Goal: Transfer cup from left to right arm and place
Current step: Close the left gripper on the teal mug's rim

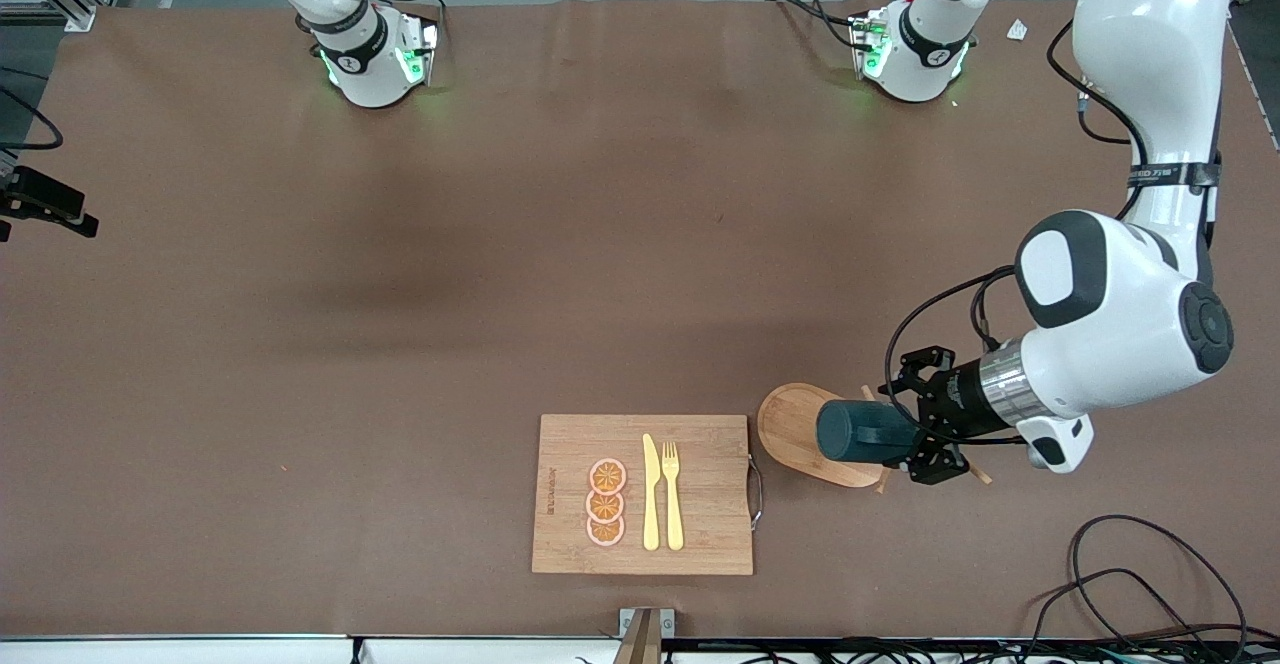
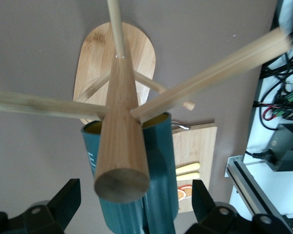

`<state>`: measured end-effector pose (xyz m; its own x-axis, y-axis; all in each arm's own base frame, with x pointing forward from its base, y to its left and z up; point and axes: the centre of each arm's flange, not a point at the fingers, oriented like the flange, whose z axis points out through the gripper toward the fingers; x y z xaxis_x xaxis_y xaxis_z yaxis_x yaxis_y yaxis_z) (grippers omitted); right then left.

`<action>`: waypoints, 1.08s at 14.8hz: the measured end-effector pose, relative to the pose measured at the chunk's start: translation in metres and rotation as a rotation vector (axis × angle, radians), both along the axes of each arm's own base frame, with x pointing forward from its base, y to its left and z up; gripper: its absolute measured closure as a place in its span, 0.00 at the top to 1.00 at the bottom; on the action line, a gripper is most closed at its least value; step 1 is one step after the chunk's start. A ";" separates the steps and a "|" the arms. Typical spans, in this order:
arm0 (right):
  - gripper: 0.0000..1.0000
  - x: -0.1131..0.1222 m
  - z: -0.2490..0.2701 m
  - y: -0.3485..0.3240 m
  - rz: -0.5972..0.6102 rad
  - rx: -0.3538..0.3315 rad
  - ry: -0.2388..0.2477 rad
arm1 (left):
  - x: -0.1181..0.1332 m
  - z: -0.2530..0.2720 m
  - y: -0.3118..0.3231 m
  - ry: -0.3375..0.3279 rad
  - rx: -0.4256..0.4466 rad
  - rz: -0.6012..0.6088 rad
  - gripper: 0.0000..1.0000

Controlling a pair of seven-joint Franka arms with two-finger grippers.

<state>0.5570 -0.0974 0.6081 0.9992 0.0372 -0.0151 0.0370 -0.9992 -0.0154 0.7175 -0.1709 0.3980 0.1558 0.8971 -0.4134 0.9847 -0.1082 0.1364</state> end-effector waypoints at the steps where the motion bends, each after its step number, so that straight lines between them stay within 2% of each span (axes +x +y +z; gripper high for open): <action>1: 1.00 0.000 0.000 0.000 0.001 0.000 0.000 | 0.000 -0.003 -0.002 0.003 0.000 -0.002 1.00; 16: 1.00 0.000 0.000 0.000 0.004 0.000 0.000 | 0.004 -0.027 -0.010 0.000 0.000 0.004 1.00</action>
<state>0.5570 -0.0972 0.6081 0.9990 0.0414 -0.0150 0.0412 -0.9990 -0.0155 0.7219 -0.1809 0.3712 0.1519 0.8977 -0.4137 0.9852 -0.1037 0.1367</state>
